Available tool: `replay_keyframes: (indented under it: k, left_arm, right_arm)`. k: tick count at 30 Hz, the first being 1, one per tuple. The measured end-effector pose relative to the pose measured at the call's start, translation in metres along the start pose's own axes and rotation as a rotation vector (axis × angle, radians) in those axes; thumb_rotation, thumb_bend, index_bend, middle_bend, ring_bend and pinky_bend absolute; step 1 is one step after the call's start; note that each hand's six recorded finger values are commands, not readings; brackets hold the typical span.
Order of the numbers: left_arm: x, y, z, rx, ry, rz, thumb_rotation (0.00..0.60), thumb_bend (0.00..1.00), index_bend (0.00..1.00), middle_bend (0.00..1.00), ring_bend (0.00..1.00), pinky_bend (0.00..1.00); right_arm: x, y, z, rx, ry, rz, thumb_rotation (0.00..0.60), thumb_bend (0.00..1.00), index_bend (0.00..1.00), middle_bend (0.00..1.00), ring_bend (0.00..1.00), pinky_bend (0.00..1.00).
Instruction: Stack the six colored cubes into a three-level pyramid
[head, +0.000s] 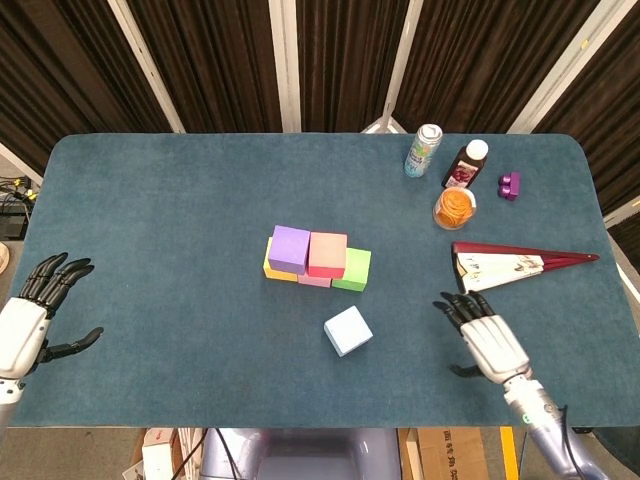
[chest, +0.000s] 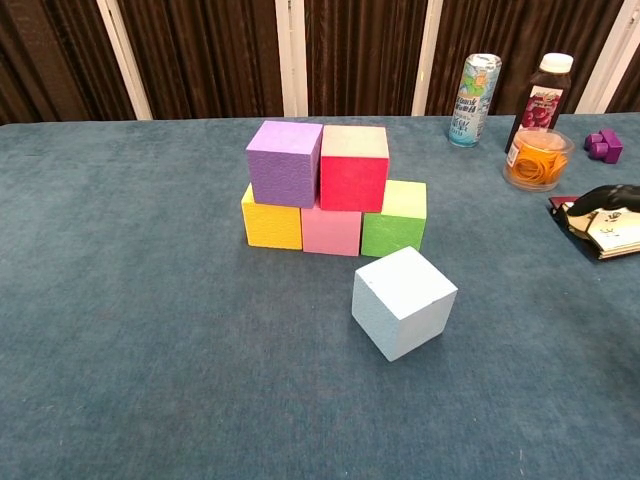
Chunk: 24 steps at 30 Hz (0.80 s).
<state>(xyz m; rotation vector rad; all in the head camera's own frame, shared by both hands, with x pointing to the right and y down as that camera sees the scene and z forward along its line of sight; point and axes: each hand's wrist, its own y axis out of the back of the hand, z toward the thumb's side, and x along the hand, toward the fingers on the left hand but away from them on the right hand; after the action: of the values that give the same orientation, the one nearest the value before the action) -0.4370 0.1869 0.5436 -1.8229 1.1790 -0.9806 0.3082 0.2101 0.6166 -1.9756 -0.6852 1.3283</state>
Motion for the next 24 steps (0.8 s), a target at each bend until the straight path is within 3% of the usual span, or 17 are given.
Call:
replay_keyframes:
  k: [10, 24]
  left_arm:
    - [-0.001, 0.002, -0.006, -0.002, 0.026, 0.030, 0.600, 0.27, 0.13, 0.11, 0.00, 0.00]
    - [0.002, 0.000, -0.010, -0.006, 0.062, 0.030, 0.600, 0.27, 0.14, 0.11, 0.00, 0.00]
  right_arm:
    - [-0.022, -0.005, 0.048, -0.042, 0.120, 0.030, 0.600, 0.09, 0.17, 0.14, 0.14, 0.00]
    - [-0.057, 0.008, 0.076, -0.056, 0.132, -0.001, 0.600, 0.09, 0.17, 0.17, 0.15, 0.00]
